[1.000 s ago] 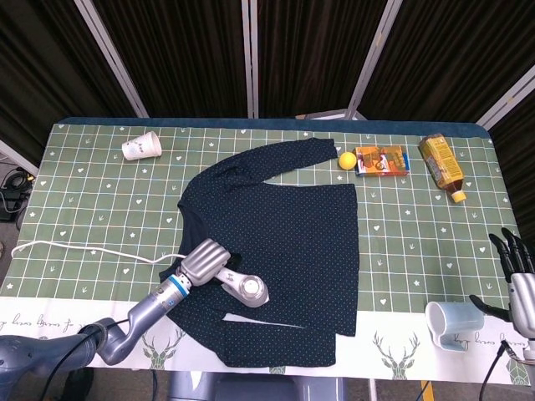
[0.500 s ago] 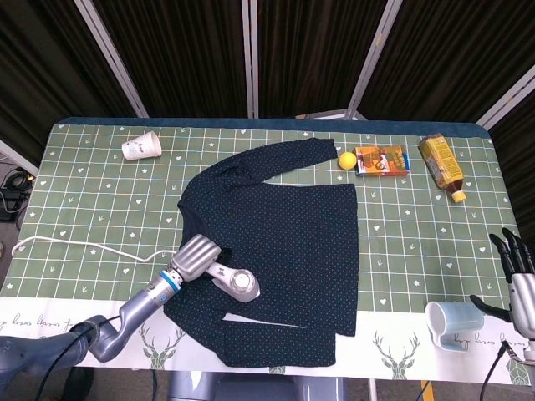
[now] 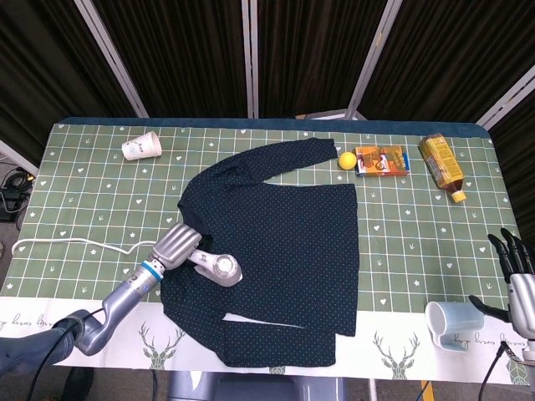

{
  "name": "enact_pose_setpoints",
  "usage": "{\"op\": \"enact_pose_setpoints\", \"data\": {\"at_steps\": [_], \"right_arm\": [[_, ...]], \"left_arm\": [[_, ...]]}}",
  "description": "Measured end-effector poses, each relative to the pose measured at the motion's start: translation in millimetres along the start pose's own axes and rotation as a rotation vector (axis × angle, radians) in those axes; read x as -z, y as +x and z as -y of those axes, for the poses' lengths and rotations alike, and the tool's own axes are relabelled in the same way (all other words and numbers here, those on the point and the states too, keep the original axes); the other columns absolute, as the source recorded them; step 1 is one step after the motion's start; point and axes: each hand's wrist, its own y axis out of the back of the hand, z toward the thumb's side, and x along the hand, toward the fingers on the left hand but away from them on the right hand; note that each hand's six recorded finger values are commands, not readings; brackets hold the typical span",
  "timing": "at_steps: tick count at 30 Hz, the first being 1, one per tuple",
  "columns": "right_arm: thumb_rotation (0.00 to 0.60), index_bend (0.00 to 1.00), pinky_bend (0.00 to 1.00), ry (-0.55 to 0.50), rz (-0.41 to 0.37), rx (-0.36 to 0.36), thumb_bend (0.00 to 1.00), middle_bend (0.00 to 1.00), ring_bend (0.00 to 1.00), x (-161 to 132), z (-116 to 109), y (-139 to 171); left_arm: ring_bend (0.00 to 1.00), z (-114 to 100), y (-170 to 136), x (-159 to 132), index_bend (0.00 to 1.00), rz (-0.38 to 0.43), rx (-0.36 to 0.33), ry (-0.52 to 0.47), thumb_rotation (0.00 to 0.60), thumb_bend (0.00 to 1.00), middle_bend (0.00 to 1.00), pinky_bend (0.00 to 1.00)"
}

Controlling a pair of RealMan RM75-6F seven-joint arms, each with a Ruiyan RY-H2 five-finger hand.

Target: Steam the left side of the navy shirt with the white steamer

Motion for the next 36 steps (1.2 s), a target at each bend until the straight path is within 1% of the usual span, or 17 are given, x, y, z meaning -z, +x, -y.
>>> {"op": "enact_pose_setpoints", "data": {"at_steps": [5, 11, 20, 28, 36], "right_arm": [[0.6, 0.0, 0.0, 0.001, -0.002, -0.002, 0.0, 0.0, 0.0, -1, 1, 0], [0.6, 0.0, 0.0, -0.001, -0.001, -0.002, 0.0, 0.0, 0.0, -1, 1, 0], [0.6, 0.0, 0.0, -0.006, -0.003, -0.004, 0.0, 0.0, 0.0, -1, 0, 0], [0.6, 0.0, 0.0, -0.009, -0.004, -0.003, 0.0, 0.0, 0.0, 0, 0, 0], [0.6, 0.0, 0.0, -0.01, -0.005, -0.003, 0.0, 0.0, 0.0, 0, -1, 1]], "left_arm": [[0.76, 1, -2, 5, 0.93, -0.007, 0.006, 0.0, 0.6, 0.06, 0.81, 0.96], [0.76, 8, -2, -2, 0.93, 0.01, 0.02, -0.001, 0.6, 0.06, 0.81, 0.96], [0.76, 11, 7, -30, 0.93, 0.073, 0.02, -0.01, 0.6, 0.06, 0.81, 0.96], [0.76, 21, 13, -63, 0.93, 0.132, 0.035, -0.019, 0.6, 0.06, 0.81, 0.96], [0.76, 27, 16, -79, 0.93, 0.158, 0.044, -0.03, 0.6, 0.06, 0.81, 0.96]]}}
